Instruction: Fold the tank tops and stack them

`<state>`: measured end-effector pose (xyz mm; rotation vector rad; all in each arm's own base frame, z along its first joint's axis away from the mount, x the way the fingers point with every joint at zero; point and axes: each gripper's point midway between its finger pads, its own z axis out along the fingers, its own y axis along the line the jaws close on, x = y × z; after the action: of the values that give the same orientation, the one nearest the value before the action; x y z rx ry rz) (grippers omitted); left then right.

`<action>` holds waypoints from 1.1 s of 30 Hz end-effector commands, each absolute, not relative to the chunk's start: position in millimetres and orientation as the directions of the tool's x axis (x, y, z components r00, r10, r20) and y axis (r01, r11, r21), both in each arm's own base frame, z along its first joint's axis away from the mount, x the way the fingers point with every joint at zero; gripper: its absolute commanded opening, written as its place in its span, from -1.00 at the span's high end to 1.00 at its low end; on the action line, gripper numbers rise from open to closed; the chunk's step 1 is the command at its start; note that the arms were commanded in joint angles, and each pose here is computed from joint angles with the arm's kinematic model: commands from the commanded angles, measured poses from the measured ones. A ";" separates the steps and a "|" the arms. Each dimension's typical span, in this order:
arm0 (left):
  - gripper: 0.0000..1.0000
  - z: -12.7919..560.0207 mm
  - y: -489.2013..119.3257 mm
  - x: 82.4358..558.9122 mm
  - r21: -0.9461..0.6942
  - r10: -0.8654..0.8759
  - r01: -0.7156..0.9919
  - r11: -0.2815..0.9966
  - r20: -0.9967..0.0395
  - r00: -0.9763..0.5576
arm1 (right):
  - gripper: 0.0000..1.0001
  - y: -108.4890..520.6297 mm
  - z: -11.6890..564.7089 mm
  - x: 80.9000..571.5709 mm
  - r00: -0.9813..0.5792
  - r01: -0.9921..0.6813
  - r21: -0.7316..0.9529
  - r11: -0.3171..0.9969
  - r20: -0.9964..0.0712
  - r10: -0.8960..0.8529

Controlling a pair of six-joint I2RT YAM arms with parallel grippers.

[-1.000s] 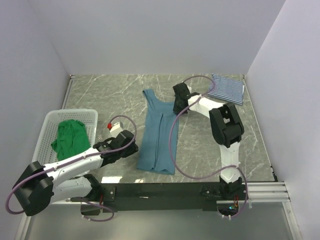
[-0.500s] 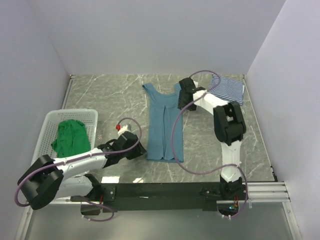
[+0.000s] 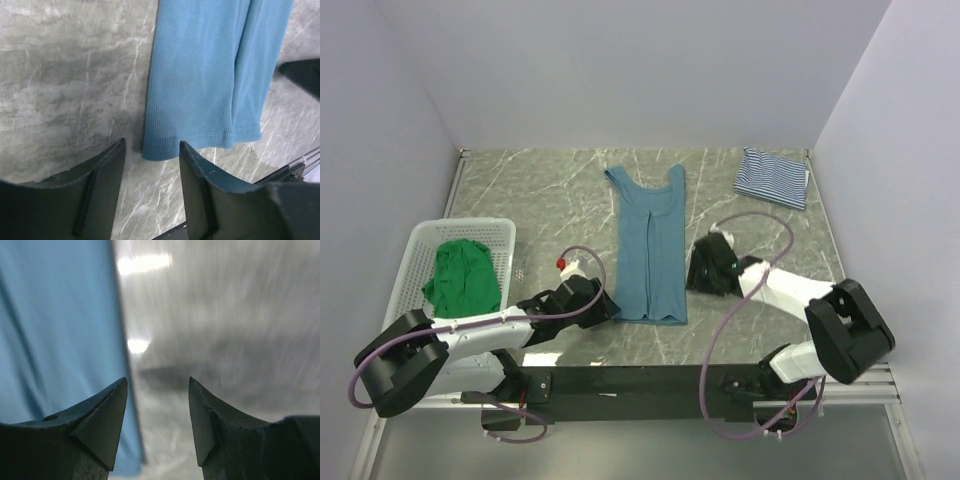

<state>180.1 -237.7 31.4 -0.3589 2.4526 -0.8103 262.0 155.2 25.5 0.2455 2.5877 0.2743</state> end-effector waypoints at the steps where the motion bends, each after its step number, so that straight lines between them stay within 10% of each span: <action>1: -0.05 9.9 -226.8 170.1 -0.558 -0.395 -0.136 0.819 -0.376 -0.838 | -0.18 182.9 33.5 240.3 -0.815 0.110 0.363 0.925 -0.500 0.293; 25: 0.34 -21.2 -214.5 148.0 -0.364 -0.347 -0.197 0.910 -0.410 -0.843 | -0.19 190.6 8.1 148.4 -0.852 0.142 0.495 0.857 -0.380 0.360; 33: 0.71 -20.0 -214.7 147.3 -0.360 -0.329 -0.179 0.916 -0.418 -0.847 | 0.36 189.1 -7.2 145.2 -0.856 0.173 0.454 0.874 -0.370 0.361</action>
<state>176.8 -253.7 19.3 -0.4352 2.4375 -0.6678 157.7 209.1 16.2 0.3678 2.5298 0.6979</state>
